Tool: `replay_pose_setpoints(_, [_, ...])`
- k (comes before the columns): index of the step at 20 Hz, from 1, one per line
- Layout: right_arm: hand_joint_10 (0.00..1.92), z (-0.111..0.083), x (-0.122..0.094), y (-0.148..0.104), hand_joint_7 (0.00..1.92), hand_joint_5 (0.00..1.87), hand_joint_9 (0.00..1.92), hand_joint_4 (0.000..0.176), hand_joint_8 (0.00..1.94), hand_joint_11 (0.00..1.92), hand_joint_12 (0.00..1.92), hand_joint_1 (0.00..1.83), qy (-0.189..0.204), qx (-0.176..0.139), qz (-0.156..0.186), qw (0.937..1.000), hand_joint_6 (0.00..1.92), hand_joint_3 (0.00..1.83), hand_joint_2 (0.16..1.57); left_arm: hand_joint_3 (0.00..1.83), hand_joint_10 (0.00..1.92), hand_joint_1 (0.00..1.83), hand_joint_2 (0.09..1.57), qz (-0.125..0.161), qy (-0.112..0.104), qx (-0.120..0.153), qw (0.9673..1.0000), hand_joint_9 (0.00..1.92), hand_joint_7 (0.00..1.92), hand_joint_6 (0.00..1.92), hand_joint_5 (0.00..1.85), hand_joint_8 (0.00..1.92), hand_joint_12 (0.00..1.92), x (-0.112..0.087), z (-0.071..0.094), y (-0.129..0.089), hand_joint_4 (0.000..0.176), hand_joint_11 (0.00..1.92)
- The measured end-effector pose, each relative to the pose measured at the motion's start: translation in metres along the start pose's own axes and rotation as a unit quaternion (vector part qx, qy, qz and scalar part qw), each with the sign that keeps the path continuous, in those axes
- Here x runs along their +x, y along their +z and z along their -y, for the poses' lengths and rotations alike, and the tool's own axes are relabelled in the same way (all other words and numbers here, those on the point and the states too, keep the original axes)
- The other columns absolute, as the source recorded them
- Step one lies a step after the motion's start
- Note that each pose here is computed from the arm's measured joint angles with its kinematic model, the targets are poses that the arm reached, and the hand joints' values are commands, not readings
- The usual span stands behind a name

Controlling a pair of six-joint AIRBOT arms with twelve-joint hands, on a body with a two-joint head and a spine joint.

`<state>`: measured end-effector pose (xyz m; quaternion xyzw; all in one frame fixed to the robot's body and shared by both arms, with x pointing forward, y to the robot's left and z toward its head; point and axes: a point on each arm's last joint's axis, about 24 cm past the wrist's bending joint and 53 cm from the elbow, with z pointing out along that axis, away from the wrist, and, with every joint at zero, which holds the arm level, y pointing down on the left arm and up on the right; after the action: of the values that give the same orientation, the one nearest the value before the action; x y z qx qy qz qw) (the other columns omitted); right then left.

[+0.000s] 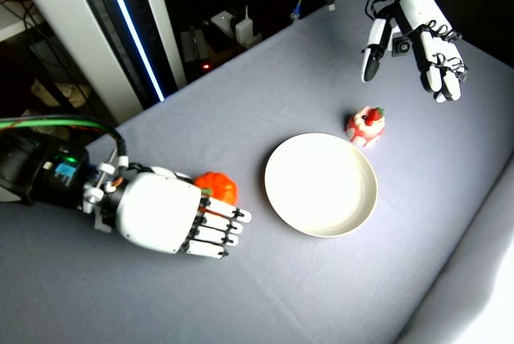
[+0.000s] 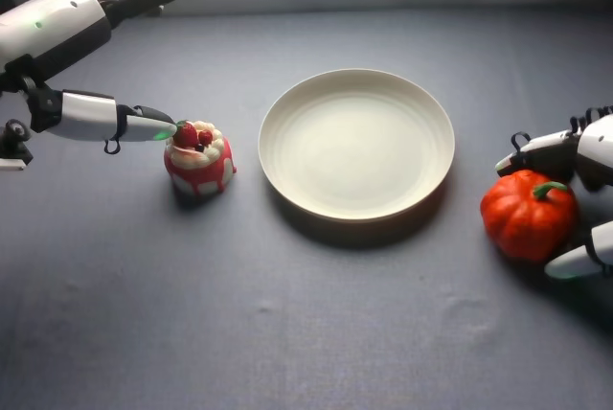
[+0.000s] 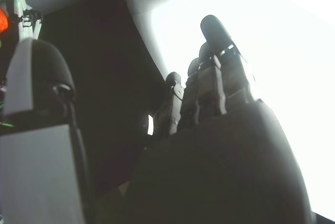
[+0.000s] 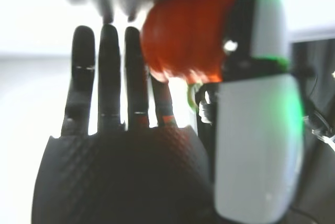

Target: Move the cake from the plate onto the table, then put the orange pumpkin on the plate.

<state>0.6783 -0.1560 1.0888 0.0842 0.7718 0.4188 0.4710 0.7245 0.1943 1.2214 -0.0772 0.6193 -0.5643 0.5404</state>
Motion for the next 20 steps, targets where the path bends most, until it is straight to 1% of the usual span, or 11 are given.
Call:
replay_pose_setpoints(3, [1.29, -0.007, 0.000, 0.003, 0.92, 0.83, 0.88, 0.000, 1.12, 0.76, 1.45, 1.37, -0.011, -0.003, -0.007, 0.9999, 1.12, 0.00, 1.14, 0.00, 0.00, 1.12, 1.02, 0.003, -0.003, -0.002, 1.0000, 0.08, 0.00, 0.00, 0.07, 0.00, 1.18, -0.002, -0.001, -0.001, 0.092, 0.00])
replay_pose_setpoints(6, [1.34, -0.031, -0.009, 0.001, 1.01, 0.92, 0.91, 0.000, 1.15, 0.80, 1.61, 1.29, -0.038, -0.024, -0.008, 0.9989, 0.89, 0.00, 1.12, 0.00, 0.02, 1.07, 1.00, 0.003, -0.002, 0.000, 1.0000, 0.08, 0.00, 0.00, 0.09, 0.00, 1.07, -0.002, -0.001, -0.001, 0.126, 0.00])
replay_pose_setpoints(7, [1.63, -0.042, -0.022, 0.000, 0.91, 0.88, 0.90, 0.000, 1.40, 0.85, 1.86, 1.25, -0.046, -0.037, 0.004, 0.9982, 0.89, 0.00, 1.17, 0.00, 0.02, 1.05, 1.00, 0.004, -0.003, 0.001, 1.0000, 0.12, 0.00, 0.00, 0.08, 0.00, 1.12, -0.002, 0.000, -0.001, 0.115, 0.00])
replay_pose_setpoints(11, [1.33, -0.073, -0.042, -0.006, 1.02, 0.89, 0.94, 0.000, 1.19, 0.87, 1.62, 1.27, -0.080, -0.070, 0.019, 0.9942, 0.92, 0.00, 1.13, 0.00, 0.00, 0.99, 0.92, 0.004, -0.003, -0.001, 1.0000, 0.14, 0.00, 0.00, 0.08, 0.00, 1.25, -0.002, -0.001, -0.001, 0.110, 0.00])
replay_pose_setpoints(13, [1.47, -0.093, -0.047, -0.006, 0.94, 0.83, 0.84, 0.000, 1.33, 0.66, 1.73, 1.25, -0.094, -0.092, 0.024, 0.9910, 1.01, 0.00, 1.17, 0.00, 0.00, 1.05, 0.94, 0.003, -0.003, -0.002, 1.0000, 0.09, 0.00, 0.00, 0.08, 0.00, 1.19, -0.001, -0.002, -0.002, 0.119, 0.00])
replay_pose_setpoints(14, [1.65, -0.105, -0.053, -0.005, 0.89, 0.87, 0.81, 0.000, 1.43, 0.72, 1.88, 1.24, -0.102, -0.106, 0.032, 0.9886, 0.93, 0.00, 1.17, 0.00, 0.01, 1.04, 0.94, 0.002, -0.003, -0.003, 1.0000, 0.12, 0.00, 0.00, 0.09, 0.00, 1.20, 0.000, -0.003, -0.003, 0.121, 0.00])
replay_pose_setpoints(15, [1.73, -0.112, -0.057, -0.005, 0.86, 0.90, 0.77, 0.000, 1.47, 0.42, 1.91, 1.24, -0.108, -0.116, 0.037, 0.9867, 0.86, 0.00, 1.18, 0.00, 0.01, 1.09, 0.94, 0.002, -0.002, -0.004, 1.0000, 0.13, 0.00, 0.00, 0.10, 0.00, 1.26, 0.000, -0.003, -0.003, 0.118, 0.00])
replay_pose_setpoints(16, [1.75, -0.117, -0.060, -0.006, 0.87, 0.89, 0.78, 0.000, 1.46, 0.56, 1.92, 1.24, -0.115, -0.121, 0.041, 0.9851, 0.88, 0.00, 1.18, 0.00, 0.01, 1.09, 0.92, 0.003, -0.002, -0.004, 1.0000, 0.13, 0.00, 0.01, 0.11, 0.00, 1.27, -0.001, -0.004, -0.003, 0.124, 0.00])
replay_pose_setpoints(17, [1.65, -0.119, -0.062, -0.004, 0.89, 0.88, 0.78, 0.000, 1.40, 0.71, 1.89, 1.24, -0.117, -0.124, 0.044, 0.9844, 0.95, 0.00, 1.17, 0.00, 0.01, 1.11, 0.91, 0.003, -0.002, -0.004, 1.0000, 0.14, 0.00, 0.00, 0.11, 0.00, 1.29, -0.002, -0.004, -0.003, 0.114, 0.00])
replay_pose_setpoints(19, [1.42, -0.117, -0.060, 0.004, 0.94, 0.91, 0.77, 0.000, 1.21, 0.67, 1.77, 1.22, -0.116, -0.122, 0.042, 0.9848, 1.01, 0.00, 1.15, 0.00, 0.00, 1.13, 0.89, 0.002, 0.000, -0.005, 1.0000, 0.11, 0.00, 0.00, 0.13, 0.00, 1.20, -0.002, -0.005, -0.003, 0.109, 0.00])
replay_pose_setpoints(20, [1.42, -0.117, -0.056, 0.011, 0.97, 0.95, 0.80, 0.000, 1.21, 0.71, 1.77, 1.24, -0.116, -0.123, 0.037, 0.9849, 0.90, 0.00, 1.13, 0.00, 0.01, 1.08, 0.86, 0.000, 0.001, -0.004, 1.0000, 0.14, 0.00, 0.00, 0.11, 0.00, 1.25, -0.001, -0.004, -0.003, 0.109, 0.00])
